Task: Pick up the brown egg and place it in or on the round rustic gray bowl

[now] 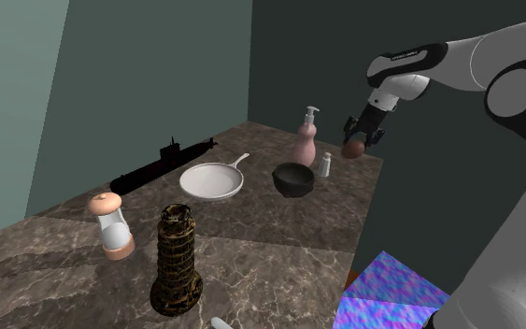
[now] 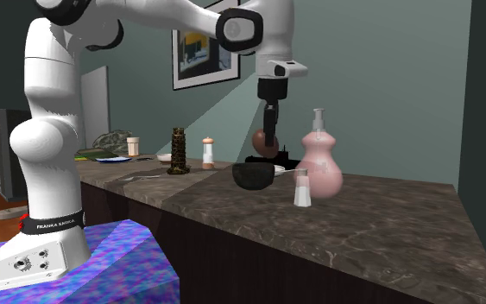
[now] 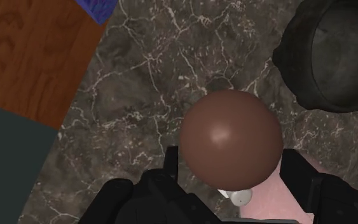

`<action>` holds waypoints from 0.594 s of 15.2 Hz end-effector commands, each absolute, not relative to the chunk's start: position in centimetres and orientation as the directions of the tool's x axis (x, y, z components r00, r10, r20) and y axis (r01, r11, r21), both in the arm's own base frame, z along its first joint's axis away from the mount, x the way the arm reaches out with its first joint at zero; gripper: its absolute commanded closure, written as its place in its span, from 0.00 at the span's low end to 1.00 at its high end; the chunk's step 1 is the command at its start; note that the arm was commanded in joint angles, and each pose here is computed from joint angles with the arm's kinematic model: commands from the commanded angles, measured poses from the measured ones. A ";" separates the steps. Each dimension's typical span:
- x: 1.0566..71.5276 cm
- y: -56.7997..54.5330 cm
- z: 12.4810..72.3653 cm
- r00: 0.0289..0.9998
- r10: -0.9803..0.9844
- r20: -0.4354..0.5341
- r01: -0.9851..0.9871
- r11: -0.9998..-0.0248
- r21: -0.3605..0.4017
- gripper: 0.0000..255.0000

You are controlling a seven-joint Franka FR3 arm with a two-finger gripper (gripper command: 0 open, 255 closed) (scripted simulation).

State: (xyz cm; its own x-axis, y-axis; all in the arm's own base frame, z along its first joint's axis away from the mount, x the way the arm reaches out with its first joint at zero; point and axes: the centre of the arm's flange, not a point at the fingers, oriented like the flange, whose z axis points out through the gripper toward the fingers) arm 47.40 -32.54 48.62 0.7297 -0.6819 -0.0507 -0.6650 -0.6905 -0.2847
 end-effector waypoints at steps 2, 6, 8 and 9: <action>48.0 -31.4 49.5 0.730 -0.682 -0.051 -0.665 -0.690 -0.285 1.00; 50.7 -26.9 49.6 0.730 -0.682 -0.051 -0.665 -0.690 -0.285 1.00; 52.0 -24.6 49.6 0.730 -0.682 -0.051 -0.665 -0.690 -0.285 1.00; 52.7 -23.5 49.7 0.730 -0.682 -0.051 -0.665 -0.690 -0.285 1.00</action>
